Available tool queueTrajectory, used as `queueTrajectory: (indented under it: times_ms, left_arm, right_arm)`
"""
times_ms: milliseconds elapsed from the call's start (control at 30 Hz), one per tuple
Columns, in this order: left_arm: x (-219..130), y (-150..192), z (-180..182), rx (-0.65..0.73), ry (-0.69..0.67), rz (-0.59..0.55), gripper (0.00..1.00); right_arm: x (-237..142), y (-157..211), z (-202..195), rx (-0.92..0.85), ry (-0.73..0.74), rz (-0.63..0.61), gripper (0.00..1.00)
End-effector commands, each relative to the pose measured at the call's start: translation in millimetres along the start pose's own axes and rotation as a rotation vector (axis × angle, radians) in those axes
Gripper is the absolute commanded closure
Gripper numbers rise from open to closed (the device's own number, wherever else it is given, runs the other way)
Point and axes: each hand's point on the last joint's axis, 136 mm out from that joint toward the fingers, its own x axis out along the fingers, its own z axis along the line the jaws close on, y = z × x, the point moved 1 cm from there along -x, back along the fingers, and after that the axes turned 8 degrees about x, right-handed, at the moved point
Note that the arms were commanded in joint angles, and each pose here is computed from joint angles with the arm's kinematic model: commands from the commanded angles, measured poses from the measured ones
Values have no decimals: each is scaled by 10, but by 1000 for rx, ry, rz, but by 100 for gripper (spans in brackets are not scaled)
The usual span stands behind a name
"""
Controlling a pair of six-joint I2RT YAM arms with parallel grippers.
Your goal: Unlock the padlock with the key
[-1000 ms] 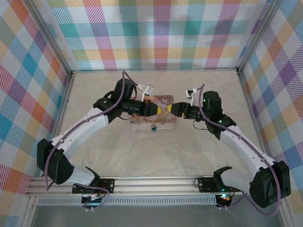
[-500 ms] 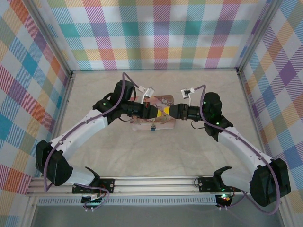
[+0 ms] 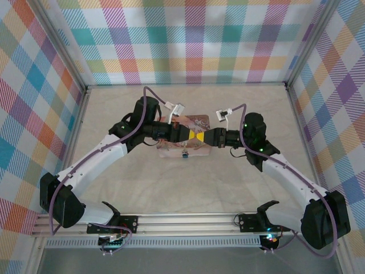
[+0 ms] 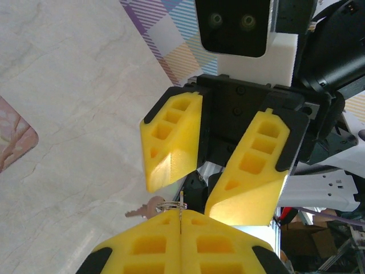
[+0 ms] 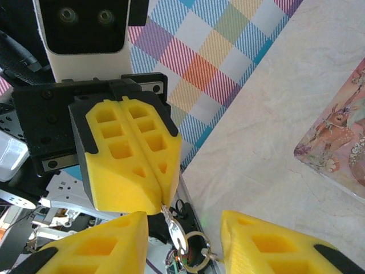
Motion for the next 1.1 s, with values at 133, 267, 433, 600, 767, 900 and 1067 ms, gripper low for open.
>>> queueTrajectory:
  times_ms: [133, 267, 433, 600, 767, 900, 1067]
  left_arm:
    - [-58, -27, -28, 2, 2, -25, 100]
    - [-61, -23, -30, 2, 2, -25, 100]
    - [-64, -76, -60, 23, 16, -50, 100]
    - [-76, -89, -72, 27, 16, -58, 100]
    - [-148, -134, 70, -21, -47, -98, 67]
    - [-324, -148, 268, -70, -138, -180, 49]
    - [-541, -8, 550, -116, -301, -242, 34]
  right_arm:
    - [-10, 47, 88, -48, -33, 17, 73]
    - [-7, 44, 95, -52, -35, 20, 84]
    - [-6, 57, 85, -53, -32, 27, 99]
    - [-5, 54, 88, -58, -34, 26, 100]
    - [-36, 30, 48, -68, 10, -7, 100]
    - [-79, -1, -9, -65, 59, -40, 100]
    - [-201, -89, -117, -67, 142, -105, 100]
